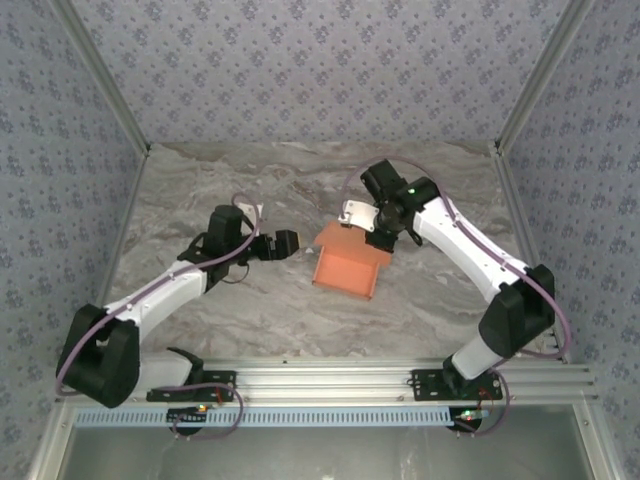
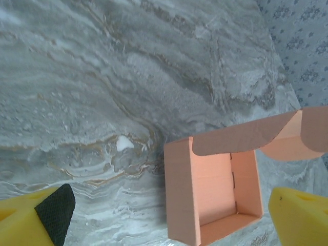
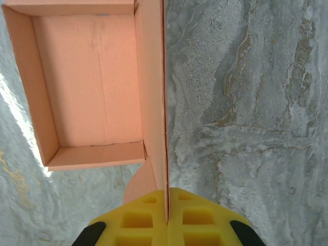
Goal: Fold the paper box
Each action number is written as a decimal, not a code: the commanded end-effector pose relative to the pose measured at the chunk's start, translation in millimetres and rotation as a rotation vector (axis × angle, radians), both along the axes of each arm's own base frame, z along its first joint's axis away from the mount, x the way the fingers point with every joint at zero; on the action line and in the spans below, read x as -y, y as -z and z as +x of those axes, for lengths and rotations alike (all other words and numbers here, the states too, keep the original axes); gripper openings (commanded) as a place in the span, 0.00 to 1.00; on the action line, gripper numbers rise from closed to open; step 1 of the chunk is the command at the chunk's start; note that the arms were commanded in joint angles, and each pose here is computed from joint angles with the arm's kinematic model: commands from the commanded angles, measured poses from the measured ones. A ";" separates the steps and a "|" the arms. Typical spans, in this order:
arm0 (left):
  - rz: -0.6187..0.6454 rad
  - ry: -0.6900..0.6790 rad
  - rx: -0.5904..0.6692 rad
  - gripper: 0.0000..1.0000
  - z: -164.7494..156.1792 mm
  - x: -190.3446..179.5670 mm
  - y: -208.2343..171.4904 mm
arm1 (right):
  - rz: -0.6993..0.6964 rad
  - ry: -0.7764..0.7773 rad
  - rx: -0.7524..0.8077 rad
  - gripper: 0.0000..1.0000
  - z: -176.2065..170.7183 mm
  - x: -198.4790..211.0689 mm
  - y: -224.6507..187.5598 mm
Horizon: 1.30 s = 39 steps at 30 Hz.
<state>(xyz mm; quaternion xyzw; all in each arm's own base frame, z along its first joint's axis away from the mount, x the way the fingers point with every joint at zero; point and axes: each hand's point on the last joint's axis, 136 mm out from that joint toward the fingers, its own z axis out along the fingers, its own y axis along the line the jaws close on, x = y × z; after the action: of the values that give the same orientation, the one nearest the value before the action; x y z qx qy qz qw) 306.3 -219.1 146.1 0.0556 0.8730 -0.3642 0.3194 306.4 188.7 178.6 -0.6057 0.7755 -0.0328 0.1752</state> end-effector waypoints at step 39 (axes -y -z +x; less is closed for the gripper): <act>0.358 0.369 0.305 0.70 4.5 78.2 -12.4 | 0.859 0.928 -0.215 0.61 -42.5 39.0 23.6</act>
<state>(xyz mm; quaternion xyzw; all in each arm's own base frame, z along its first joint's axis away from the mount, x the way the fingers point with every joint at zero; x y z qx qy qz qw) 300.1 -296.5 149.5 0.3223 0.8421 -0.2632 0.3431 256.8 143.0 156.3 -0.0538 0.9159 0.2824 0.2800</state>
